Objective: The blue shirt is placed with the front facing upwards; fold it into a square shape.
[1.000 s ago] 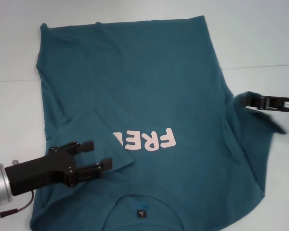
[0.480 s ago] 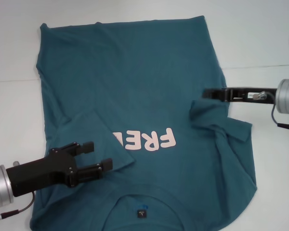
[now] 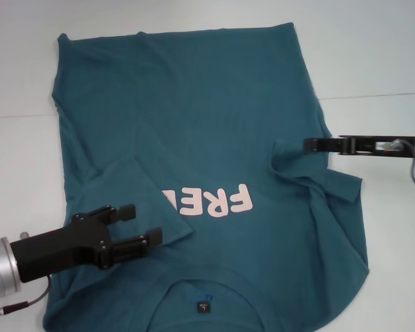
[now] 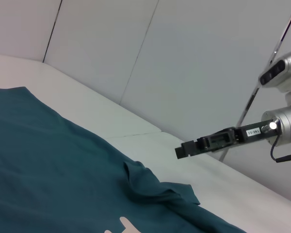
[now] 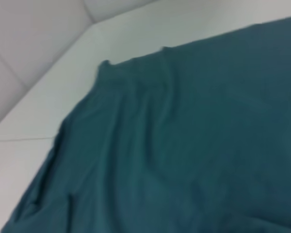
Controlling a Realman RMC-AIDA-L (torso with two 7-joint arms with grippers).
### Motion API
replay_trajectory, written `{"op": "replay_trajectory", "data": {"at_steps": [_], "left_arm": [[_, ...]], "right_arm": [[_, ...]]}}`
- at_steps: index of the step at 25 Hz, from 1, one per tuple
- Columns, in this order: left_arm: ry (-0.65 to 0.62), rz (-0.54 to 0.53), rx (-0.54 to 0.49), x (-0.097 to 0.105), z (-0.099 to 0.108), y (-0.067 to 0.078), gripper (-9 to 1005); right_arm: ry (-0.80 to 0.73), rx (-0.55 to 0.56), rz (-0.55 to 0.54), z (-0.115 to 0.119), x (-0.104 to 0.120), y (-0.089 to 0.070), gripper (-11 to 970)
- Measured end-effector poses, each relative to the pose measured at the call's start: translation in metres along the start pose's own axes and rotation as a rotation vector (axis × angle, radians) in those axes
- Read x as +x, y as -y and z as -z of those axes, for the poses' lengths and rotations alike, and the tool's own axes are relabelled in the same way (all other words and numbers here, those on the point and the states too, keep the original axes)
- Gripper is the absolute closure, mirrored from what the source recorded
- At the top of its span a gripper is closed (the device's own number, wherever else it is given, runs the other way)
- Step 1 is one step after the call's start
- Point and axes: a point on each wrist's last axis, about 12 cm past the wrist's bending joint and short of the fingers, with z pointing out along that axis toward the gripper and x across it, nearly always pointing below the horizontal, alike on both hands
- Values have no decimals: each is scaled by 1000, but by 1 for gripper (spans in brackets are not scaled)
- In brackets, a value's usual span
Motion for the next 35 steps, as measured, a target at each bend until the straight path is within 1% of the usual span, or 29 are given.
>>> {"op": "replay_trajectory", "data": {"at_steps": [3, 8, 13, 20, 25, 35], "left_arm": [[0, -2, 1, -1, 0, 0, 109], [0, -1, 4, -1, 0, 0, 109], [0, -2, 5, -2, 0, 0, 109], [0, -3, 4, -2, -1, -1, 110], [-1, -3, 3, -2, -1, -1, 110], [-6, -3, 5, -1, -1, 0, 109]], "right_arm": [[-10, 21, -62, 11, 6, 11, 389], [-42, 21, -154, 27, 15, 22, 147], [-71, 7, -235, 36, 26, 26, 100], [-95, 29, -303, 36, 45, 33, 107], [-93, 52, -320, 32, 52, 36, 106], [-73, 75, -311, 20, 50, 33, 105]]}}
